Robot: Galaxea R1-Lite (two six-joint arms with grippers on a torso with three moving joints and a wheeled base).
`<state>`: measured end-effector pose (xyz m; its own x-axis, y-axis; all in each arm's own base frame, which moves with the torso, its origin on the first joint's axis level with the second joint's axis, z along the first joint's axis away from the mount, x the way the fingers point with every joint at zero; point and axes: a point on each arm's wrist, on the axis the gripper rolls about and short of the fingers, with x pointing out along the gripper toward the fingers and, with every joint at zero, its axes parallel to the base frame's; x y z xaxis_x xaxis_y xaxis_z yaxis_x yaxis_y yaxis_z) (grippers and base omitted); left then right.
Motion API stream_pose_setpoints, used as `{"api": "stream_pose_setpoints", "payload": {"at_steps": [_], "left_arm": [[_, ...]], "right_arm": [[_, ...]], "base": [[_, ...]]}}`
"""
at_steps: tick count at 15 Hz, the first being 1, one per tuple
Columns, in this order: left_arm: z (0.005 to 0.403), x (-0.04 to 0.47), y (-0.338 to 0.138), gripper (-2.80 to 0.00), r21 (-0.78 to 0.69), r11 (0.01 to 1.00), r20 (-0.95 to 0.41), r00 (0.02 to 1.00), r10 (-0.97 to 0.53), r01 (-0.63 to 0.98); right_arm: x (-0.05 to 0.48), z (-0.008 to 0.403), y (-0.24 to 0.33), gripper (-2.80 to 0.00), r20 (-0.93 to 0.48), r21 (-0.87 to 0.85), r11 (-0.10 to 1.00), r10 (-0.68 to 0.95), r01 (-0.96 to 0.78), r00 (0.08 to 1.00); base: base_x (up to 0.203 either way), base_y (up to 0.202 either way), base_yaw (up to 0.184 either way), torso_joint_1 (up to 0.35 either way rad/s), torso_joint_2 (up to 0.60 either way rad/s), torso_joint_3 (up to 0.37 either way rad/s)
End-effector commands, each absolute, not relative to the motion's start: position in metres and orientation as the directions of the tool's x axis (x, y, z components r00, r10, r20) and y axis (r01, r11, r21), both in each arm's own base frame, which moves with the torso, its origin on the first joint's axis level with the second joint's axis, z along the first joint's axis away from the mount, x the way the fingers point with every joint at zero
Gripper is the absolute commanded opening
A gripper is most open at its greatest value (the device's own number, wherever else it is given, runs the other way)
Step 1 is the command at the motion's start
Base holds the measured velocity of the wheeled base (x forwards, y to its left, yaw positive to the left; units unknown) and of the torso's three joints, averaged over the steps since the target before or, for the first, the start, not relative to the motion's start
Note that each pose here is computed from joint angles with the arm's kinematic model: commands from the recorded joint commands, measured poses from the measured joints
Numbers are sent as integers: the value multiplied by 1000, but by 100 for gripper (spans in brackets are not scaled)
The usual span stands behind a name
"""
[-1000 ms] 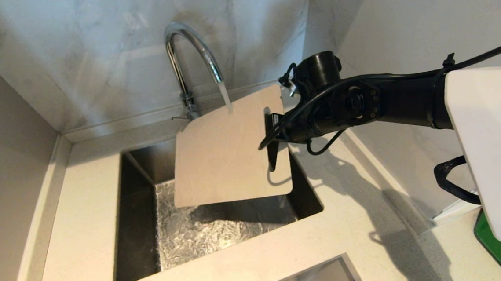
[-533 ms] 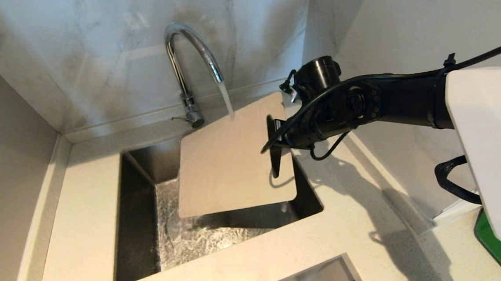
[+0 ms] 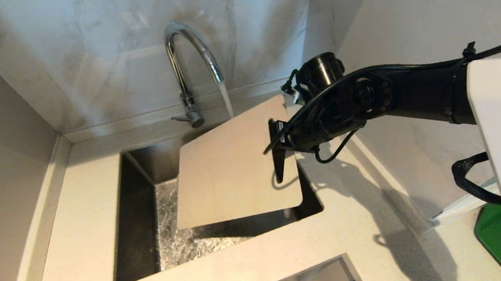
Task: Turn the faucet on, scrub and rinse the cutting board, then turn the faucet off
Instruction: Scrub the cutting board underwater
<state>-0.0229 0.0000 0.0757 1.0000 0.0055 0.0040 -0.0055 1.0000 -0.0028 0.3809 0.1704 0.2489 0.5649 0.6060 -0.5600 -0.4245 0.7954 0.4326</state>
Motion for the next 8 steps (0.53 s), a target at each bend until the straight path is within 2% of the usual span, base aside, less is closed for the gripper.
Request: {"api": "stream_pose_setpoints", "payload": {"at_steps": [1, 4, 8], "left_arm": [[75, -23, 0, -280, -3, 1000, 5, 1000, 6, -6], [75, -23, 0, -280, -3, 1000, 5, 1000, 6, -6], [75, -23, 0, -280, -3, 1000, 5, 1000, 6, -6]], "right_arm": [[370, 259, 166, -280, -558, 437, 793, 609, -424, 564], [356, 257, 161, -280, -639, 442, 812, 583, -381, 502], [343, 272, 155, -280, -629, 507, 808, 586, -302, 511]], "base": [[0, 0, 0, 0, 0, 0], [0, 0, 0, 0, 0, 0], [0, 0, 0, 0, 0, 0]]}}
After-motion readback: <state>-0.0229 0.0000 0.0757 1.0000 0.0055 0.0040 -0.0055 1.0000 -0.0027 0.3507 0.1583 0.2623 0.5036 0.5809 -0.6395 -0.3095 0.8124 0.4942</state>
